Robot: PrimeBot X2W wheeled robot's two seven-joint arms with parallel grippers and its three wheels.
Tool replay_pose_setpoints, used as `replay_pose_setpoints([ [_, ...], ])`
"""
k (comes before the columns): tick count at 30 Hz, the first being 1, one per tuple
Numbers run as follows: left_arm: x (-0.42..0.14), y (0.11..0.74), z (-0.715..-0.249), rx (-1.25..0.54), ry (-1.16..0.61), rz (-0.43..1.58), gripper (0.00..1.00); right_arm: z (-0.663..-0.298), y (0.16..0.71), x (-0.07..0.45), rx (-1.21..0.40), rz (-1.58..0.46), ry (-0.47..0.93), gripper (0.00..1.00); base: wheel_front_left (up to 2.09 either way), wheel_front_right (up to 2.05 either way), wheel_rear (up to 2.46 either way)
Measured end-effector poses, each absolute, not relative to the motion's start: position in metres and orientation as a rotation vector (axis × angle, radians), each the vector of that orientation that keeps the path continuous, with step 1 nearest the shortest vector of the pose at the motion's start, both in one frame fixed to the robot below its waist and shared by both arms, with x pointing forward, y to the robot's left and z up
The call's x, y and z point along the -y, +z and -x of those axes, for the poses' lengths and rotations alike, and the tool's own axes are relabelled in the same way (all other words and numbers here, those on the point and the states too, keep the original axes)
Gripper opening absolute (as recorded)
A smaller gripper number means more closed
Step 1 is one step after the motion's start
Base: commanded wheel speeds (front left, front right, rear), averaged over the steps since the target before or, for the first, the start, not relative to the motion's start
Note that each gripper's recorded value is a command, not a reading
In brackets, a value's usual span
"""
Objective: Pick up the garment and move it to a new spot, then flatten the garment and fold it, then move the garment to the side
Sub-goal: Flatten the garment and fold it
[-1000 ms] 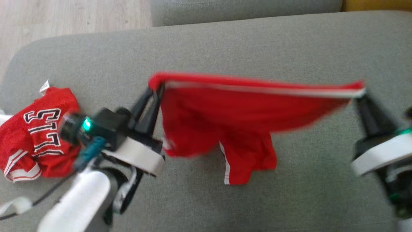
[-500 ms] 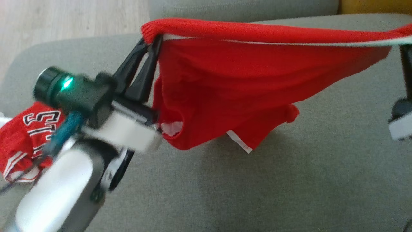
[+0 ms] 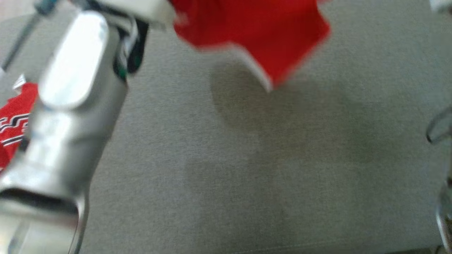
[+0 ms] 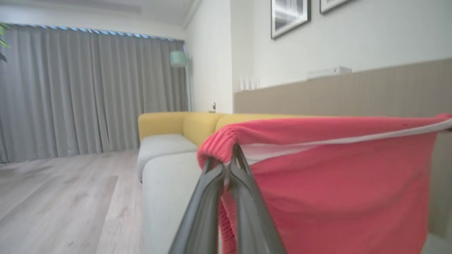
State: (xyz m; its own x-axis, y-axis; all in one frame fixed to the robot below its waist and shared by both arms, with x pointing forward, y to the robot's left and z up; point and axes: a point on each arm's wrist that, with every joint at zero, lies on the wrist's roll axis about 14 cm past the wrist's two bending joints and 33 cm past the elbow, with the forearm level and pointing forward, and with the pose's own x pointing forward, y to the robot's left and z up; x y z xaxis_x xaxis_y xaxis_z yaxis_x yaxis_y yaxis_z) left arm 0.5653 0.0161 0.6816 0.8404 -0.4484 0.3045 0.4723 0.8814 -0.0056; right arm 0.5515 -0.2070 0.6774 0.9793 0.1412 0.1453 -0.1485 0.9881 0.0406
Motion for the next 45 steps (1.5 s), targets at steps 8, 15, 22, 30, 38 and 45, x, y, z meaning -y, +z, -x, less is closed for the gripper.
replay_pose_setpoints([
  [8, -0.028, 0.615, -0.606, 0.103, -0.346, 0.217, 0.0, -0.576, 0.62, 0.182, 0.012, -0.15, 0.152, 0.0, 0.0, 0.0, 0.0],
  [15, -0.054, 0.44, -0.558, -0.378, -0.208, 0.297, 0.0, -0.542, 0.475, 0.153, -0.381, -0.219, 0.172, 0.0, 0.0, 0.0, 0.0],
  [22, -0.061, 0.396, -0.521, -0.443, -0.187, 0.394, 0.0, -0.486, 0.4, 0.138, -0.51, -0.346, 0.161, 0.0, 0.0, 0.0, 0.0],
  [30, -0.043, 0.421, -0.504, -0.33, -0.28, 0.378, 0.0, -0.449, 0.406, 0.163, -0.403, -0.349, 0.162, 0.0, 0.0, 0.0, 0.0],
  [38, -0.059, 0.422, -0.427, -0.323, -0.29, 0.33, 0.0, -0.372, 0.417, 0.191, -0.439, -0.339, 0.146, 0.0, 0.0, 0.0, 0.0],
  [45, -0.052, 0.475, -0.364, -0.38, -0.359, 0.394, 0.0, -0.315, 0.444, 0.217, -0.532, -0.283, 0.054, 0.0, 0.0, 0.0, 0.0],
])
